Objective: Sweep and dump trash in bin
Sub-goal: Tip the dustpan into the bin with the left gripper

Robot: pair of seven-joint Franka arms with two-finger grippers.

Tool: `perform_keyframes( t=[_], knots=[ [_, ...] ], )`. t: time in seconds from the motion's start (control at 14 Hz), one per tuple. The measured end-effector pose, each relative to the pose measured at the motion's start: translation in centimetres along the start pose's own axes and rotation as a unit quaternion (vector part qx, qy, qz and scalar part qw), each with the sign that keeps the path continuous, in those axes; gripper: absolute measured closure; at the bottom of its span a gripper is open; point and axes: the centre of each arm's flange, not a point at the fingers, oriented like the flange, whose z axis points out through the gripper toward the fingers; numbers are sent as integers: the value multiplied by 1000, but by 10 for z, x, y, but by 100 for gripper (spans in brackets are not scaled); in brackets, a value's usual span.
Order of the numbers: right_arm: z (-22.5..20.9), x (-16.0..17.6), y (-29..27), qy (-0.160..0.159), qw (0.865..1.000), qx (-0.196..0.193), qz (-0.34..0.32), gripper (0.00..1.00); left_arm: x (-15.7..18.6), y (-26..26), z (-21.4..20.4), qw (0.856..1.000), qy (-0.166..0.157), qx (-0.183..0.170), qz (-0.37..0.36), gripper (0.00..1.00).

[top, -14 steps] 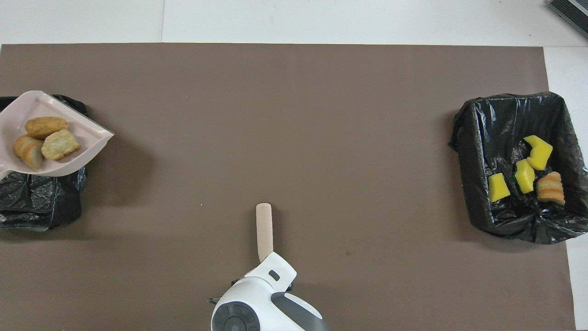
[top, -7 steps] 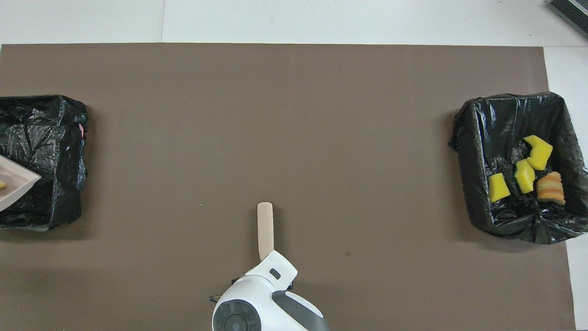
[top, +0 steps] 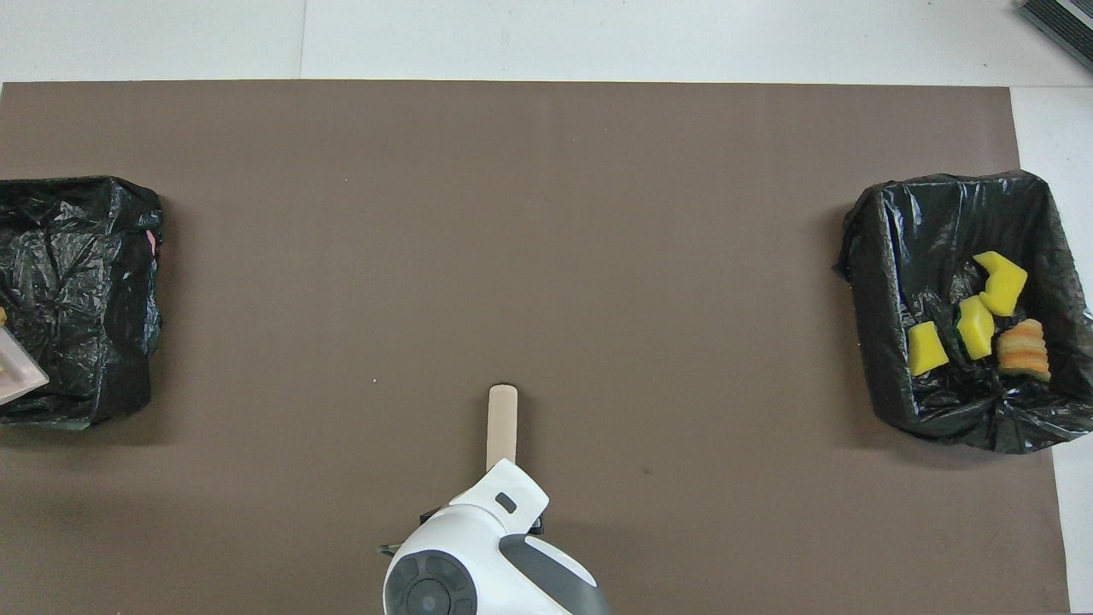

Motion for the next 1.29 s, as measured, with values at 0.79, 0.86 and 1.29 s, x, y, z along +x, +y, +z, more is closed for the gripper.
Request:
perform_keyframes(
  t=[0.79,0.86,1.29],
  knots=[
    [-122,123,145,-35,995,-16,-89,0,22,-40,-31,984,-64,148,71,67],
    [-130,131,160,-36,995,-16,-94,0,23,-42,-42,984,-56,158,66,67],
    [-151,175,242,-31,995,-2,-100,0,65,-21,-109,987,95,122,-31,67]
  ],
)
